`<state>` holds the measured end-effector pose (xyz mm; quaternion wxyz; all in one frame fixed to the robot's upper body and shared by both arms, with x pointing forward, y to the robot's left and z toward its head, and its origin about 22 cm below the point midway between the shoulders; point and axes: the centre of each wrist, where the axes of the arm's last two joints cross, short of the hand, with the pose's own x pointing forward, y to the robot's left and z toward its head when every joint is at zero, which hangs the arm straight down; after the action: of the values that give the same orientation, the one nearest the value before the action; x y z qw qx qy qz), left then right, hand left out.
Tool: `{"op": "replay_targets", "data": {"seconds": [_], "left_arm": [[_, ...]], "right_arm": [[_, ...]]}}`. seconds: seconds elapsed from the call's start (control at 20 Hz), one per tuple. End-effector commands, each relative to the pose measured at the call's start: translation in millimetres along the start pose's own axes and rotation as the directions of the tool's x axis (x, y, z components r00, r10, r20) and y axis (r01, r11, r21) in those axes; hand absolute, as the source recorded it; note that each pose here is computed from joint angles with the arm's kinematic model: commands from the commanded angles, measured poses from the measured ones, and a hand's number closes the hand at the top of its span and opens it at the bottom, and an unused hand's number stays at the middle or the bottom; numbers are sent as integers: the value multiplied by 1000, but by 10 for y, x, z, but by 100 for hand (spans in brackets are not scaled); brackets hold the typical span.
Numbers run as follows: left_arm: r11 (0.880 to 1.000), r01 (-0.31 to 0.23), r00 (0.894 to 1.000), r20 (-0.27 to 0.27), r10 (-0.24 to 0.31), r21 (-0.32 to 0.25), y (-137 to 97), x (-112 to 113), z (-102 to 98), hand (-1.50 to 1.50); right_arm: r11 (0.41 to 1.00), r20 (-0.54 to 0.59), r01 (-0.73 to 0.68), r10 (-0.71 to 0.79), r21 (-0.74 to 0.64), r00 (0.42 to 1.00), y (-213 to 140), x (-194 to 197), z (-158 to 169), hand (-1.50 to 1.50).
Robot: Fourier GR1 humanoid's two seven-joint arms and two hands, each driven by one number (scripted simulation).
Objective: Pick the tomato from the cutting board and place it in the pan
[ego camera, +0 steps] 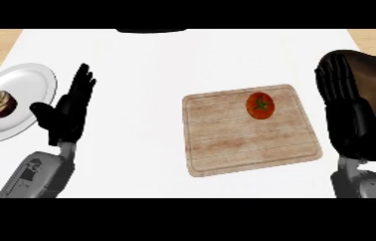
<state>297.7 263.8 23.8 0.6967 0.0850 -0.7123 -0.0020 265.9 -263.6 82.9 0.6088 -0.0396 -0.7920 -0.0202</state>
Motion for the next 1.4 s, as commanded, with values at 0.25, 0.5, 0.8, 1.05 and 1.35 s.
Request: {"op": "replay_targets", "data": {"seconds": [0.25, 0.5, 0.8, 1.05, 1.35], "left_arm": [[984, -32, 982, 178, 64, -177, -574, 91, 163, 0], [973, -68, 990, 108, 94, -221, -543, 0, 464, 0], [972, -89, 986, 121, 117, -217, -473, -78, 720, 0], [969, -87, 989, 99, 112, -233, -555, -96, 548, 0], [963, -76, 989, 101, 105, -258, -527, -95, 606, 0]], "right_arm": [[975, 370, -102, 22, 197, 929, -108, 448, -249, 150], [957, 211, -263, 284, -120, 935, -580, -121, 627, -150], [844, 202, -529, 535, -85, 821, -939, 54, 724, -150], [767, 128, -642, 634, 23, 763, -730, 279, 439, -150], [635, 45, -752, 758, 176, 651, -371, 559, 152, -150]]}}
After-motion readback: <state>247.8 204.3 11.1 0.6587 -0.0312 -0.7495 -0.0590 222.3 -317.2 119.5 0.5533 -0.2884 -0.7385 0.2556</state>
